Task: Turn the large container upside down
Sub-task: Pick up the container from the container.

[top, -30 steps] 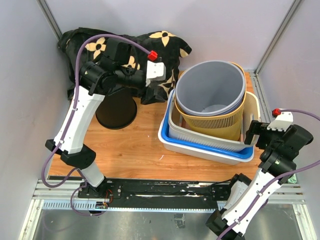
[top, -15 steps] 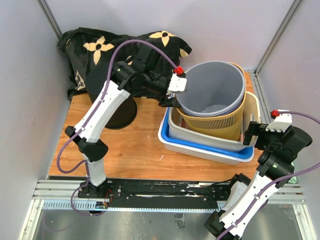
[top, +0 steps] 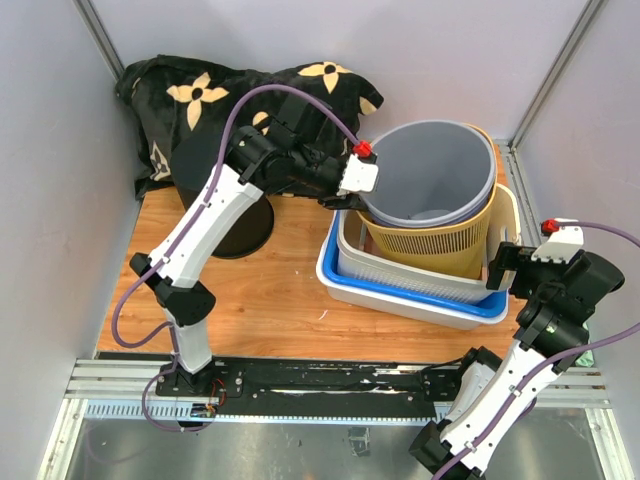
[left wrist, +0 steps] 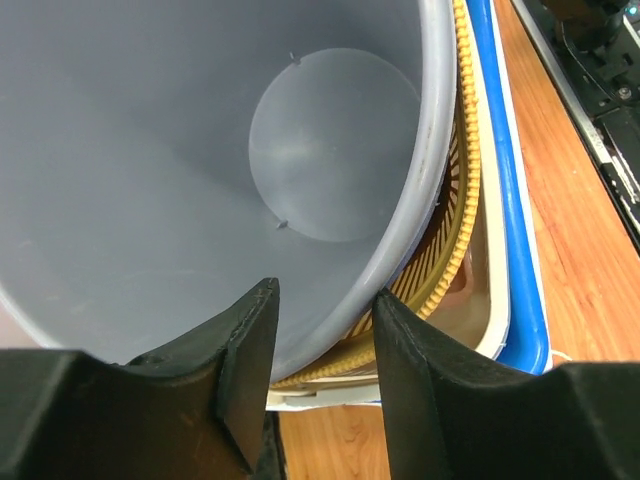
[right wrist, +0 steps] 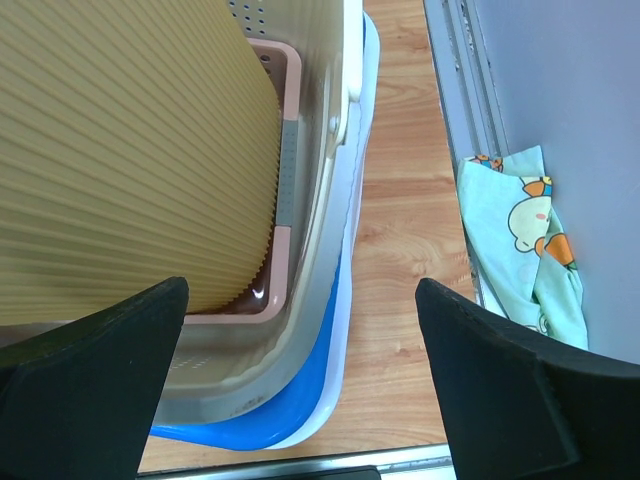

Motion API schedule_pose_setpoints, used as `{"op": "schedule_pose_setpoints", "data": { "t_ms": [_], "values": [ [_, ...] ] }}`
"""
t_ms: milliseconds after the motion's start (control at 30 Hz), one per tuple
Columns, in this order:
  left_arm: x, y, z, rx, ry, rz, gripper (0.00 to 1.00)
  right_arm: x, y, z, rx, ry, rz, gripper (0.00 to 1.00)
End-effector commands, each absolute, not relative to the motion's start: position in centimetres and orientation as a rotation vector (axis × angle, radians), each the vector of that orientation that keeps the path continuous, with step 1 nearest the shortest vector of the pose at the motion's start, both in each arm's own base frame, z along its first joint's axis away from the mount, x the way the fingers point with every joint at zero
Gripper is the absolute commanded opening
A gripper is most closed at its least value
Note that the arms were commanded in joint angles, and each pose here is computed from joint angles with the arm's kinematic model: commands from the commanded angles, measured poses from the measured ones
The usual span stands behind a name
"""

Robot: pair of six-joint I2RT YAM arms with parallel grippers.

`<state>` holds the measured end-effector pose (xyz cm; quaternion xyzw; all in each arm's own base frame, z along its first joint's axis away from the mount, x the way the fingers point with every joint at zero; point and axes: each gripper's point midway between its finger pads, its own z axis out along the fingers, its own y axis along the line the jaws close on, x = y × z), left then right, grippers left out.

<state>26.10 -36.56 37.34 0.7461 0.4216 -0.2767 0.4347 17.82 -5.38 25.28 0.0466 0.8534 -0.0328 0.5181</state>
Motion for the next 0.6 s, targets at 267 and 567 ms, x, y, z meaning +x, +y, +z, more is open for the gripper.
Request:
{"op": "schedule_pose_setpoints", "data": {
  "t_ms": [267,567],
  "values": [
    [24.5,-34.9,26.0,2.240,1.223,-0.433,0.35,18.3,-5.3,26.0,0.094,2.007,-0.074,0.99],
    [25.0,-36.7,28.9,2.171,1.216,-0.326,0.00,18.2,-5.3,26.1,0.093,2.003,-0.081,0.99]
  ]
}}
